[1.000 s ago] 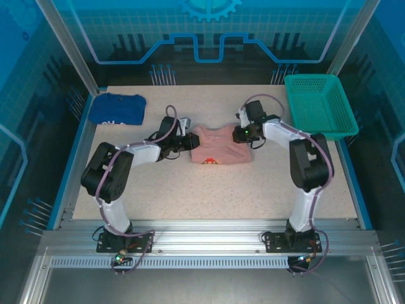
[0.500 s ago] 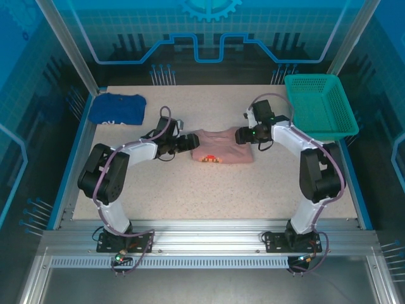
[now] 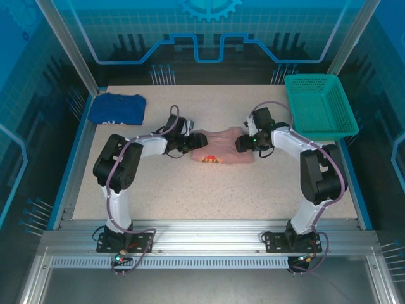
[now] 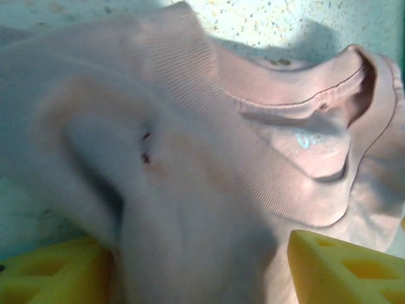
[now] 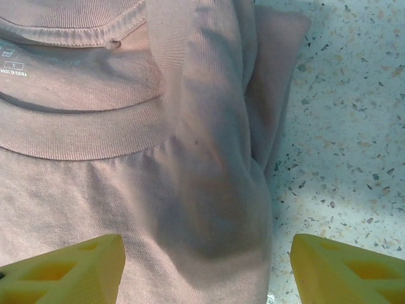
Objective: Fold the inside-out t-shirt
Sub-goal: Pick up the T-shirt from the center of the table.
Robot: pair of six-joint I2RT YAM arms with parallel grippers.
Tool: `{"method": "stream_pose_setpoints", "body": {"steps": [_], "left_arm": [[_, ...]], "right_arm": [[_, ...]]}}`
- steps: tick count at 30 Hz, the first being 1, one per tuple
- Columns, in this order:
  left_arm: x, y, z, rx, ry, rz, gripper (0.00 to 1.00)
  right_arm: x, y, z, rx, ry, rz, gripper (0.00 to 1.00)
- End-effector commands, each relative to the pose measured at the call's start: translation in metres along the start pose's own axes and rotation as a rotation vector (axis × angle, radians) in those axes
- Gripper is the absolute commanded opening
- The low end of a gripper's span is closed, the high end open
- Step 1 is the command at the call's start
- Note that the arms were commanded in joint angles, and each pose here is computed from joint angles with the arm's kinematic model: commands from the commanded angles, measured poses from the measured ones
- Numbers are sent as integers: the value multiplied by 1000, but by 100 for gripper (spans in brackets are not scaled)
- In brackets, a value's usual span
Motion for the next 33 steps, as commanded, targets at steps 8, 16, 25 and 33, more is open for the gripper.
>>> {"method": "stream_pose_setpoints", "body": {"steps": [8, 16, 25, 33], "left_arm": [[-31, -10, -4, -30, -60, 74, 27], [13, 14, -9, -145, -170, 57, 0], [116, 82, 9, -316, 60, 39, 0], [175, 165, 33, -413, 277, -68, 0]], "right_arm": [[8, 0, -4, -22, 15, -28, 70], [25, 0, -11, -37, -24, -59, 70], [48, 10, -5, -41, -2, -138, 70], [47, 16, 12, -27, 80, -165, 70]]}}
Point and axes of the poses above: each hand's point on the last joint's axis, 136 mm out from that joint toward the fingers, its own x axis back along the fingers, its own z axis along the line the jaws close on, y = z × x, the point moved 7 cm from there along x, back along the fingers, and after that the axes turned 6 degrees about x, right-handed, at the moved point
